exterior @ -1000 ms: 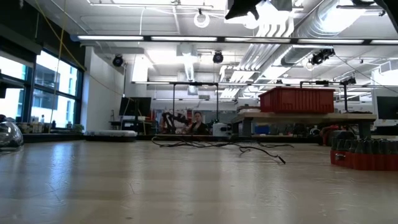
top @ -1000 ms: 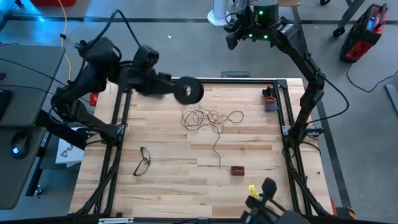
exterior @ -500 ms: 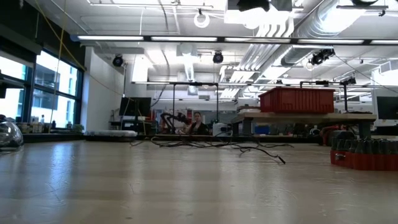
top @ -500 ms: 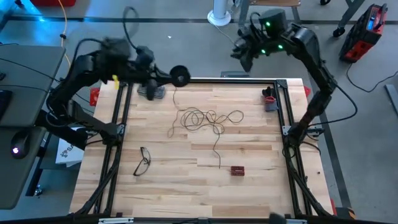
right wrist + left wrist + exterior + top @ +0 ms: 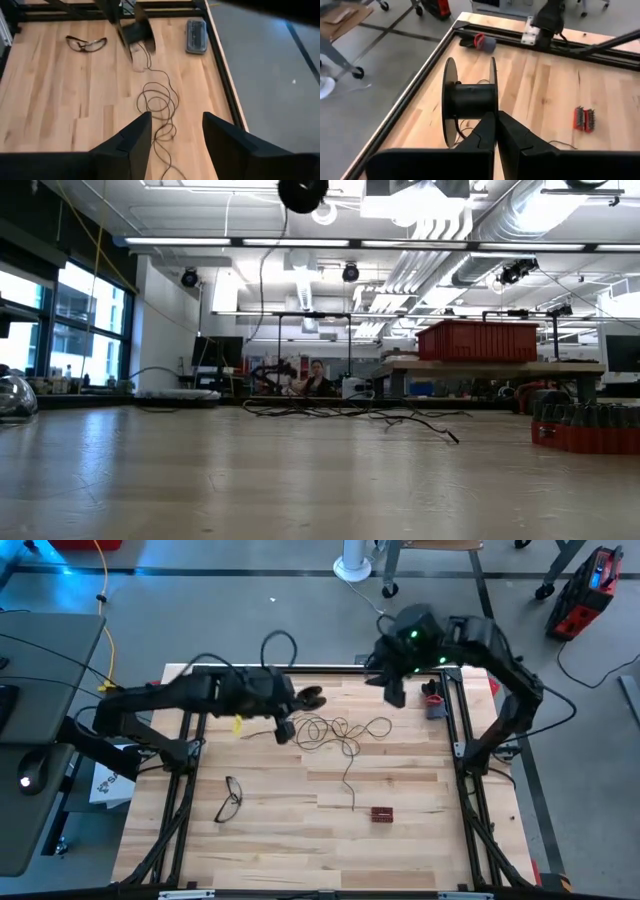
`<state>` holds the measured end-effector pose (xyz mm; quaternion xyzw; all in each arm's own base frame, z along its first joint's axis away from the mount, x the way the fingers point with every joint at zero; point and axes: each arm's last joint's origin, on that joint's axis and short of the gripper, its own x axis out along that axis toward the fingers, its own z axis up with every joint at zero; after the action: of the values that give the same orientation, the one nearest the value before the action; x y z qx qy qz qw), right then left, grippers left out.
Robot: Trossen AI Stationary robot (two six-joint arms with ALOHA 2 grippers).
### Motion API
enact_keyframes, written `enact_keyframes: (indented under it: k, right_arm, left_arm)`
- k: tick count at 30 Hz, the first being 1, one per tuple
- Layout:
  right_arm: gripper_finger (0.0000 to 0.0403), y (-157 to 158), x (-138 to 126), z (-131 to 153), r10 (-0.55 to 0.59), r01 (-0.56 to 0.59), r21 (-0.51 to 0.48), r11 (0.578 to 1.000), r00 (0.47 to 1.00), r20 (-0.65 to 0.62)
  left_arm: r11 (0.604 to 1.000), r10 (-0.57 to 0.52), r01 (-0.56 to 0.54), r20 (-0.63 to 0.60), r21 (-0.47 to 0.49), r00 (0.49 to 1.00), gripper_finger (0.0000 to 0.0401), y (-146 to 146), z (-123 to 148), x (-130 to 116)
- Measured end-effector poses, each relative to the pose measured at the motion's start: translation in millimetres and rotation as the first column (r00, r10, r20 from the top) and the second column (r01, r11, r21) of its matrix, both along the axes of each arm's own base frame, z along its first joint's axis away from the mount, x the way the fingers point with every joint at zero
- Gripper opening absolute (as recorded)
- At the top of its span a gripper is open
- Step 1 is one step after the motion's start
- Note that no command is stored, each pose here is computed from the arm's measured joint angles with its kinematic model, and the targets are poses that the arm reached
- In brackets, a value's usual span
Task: Coil cords
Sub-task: Coil the black wire into the spool
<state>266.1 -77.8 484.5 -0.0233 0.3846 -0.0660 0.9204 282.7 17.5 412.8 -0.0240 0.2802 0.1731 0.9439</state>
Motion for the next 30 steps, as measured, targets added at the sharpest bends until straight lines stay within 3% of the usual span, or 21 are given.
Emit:
enact_keyframes:
  k: [4, 7, 10, 15, 25, 30]
  right_arm:
    - [0.0163, 10.6, 25.4, -17.6, 0.041, -0.041, -0.006, 0.999, 0.999, 0.034]
    - [0.0163, 22.0, 47.0, -33.8, 0.085, -0.083, -0.027, 0.996, 0.993, 0.076]
    - [0.0163, 33.5, 64.7, -45.8, 0.098, -0.085, -0.102, 0.991, 0.986, 0.132]
    - [0.0163, 49.7, 77.9, -53.5, 0.079, -0.043, -0.192, 0.981, 0.979, 0.187]
    - [0.0163, 79.3, 78.6, -54.9, 0.13, -0.078, -0.315, 0.946, 0.981, 0.147]
    - [0.0163, 81.1, 77.1, -56.8, 0.125, -0.081, -0.317, 0.945, 0.985, 0.122]
  left_arm:
    - [0.99, -0.025, 0.037, -0.089, 0.138, 0.996, 0.0, -17.2, -16.0, 1.8]
    - [0.939, -0.005, 0.064, -0.175, 0.337, 0.985, 0.0, -28.4, -16.3, -1.9]
    - [0.889, -0.018, 0.116, -0.219, 0.443, 0.975, 0.0, -36.2, -14.1, -3.3]
    - [0.873, -0.076, 0.173, -0.222, 0.455, 0.972, 0.0, -42.1, -12.2, -2.2]
    - [0.898, -0.061, 0.135, -0.185, 0.418, 0.981, 0.0001, -36.1, -11.2, -0.5]
    - [0.907, -0.065, 0.1, -0.098, 0.41, 0.993, 0.0001, -37.9, -4.8, 3.3]
